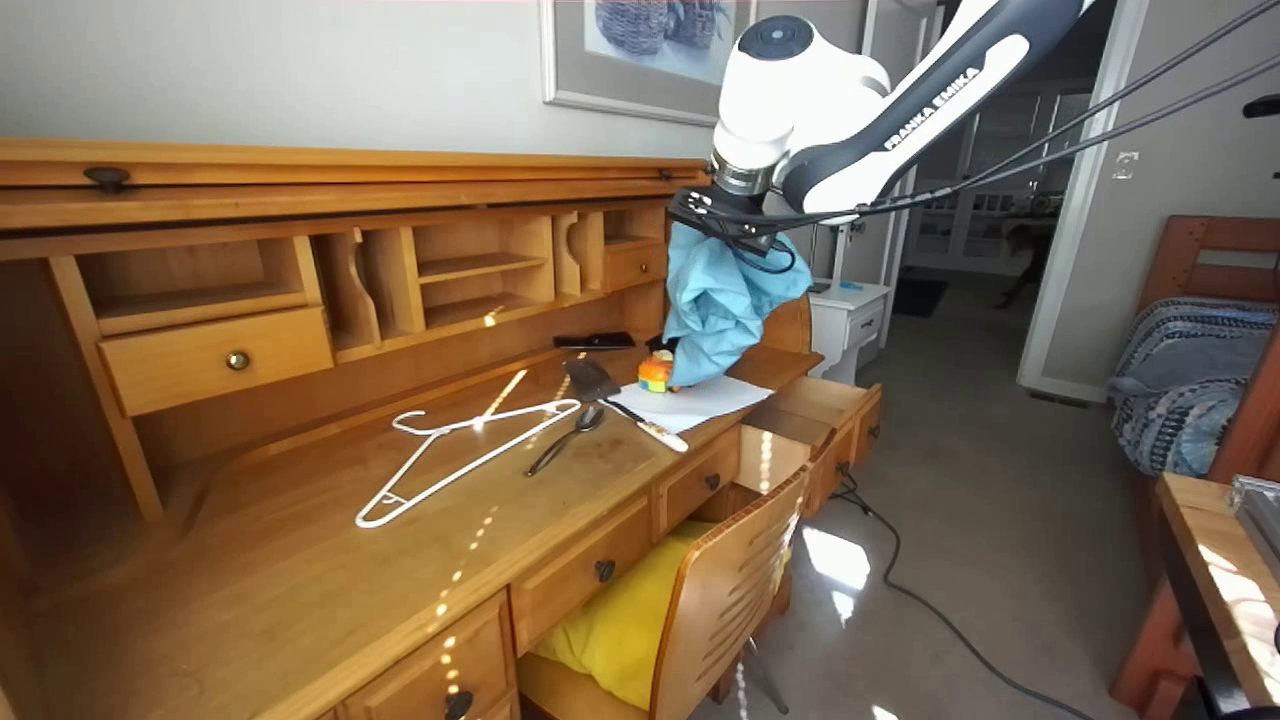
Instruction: Use the towel to wipe the drawer
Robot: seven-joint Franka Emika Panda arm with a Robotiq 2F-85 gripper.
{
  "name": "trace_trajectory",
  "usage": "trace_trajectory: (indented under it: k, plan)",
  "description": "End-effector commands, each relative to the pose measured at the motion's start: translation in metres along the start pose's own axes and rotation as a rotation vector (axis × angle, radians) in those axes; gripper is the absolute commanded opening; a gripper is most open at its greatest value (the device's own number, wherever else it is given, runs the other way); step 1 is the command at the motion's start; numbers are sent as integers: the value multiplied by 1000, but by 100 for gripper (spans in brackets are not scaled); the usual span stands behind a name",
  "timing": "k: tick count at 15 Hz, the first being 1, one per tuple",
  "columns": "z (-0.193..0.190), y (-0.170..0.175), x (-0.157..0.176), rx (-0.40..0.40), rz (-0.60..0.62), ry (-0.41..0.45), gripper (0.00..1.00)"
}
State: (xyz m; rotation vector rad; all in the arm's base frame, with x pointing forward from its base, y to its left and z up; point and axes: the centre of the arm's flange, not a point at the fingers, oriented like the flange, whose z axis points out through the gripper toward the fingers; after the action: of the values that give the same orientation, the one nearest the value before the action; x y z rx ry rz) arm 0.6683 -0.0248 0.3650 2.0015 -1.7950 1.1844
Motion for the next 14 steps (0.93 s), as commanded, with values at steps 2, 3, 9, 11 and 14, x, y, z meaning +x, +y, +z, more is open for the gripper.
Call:
trace_trajectory:
  k: [2, 3, 9, 11, 14]
  plan:
    - [-4, 61, -36, -107, -1, -152, 2]
    - [3, 36, -29, -90, -11, -39, 7]
    - [-2, 53, -45, -108, -16, -110, 7]
    - [-3, 53, -44, -107, -13, -113, 2]
    - [27, 55, -21, -255, 103, -169, 2]
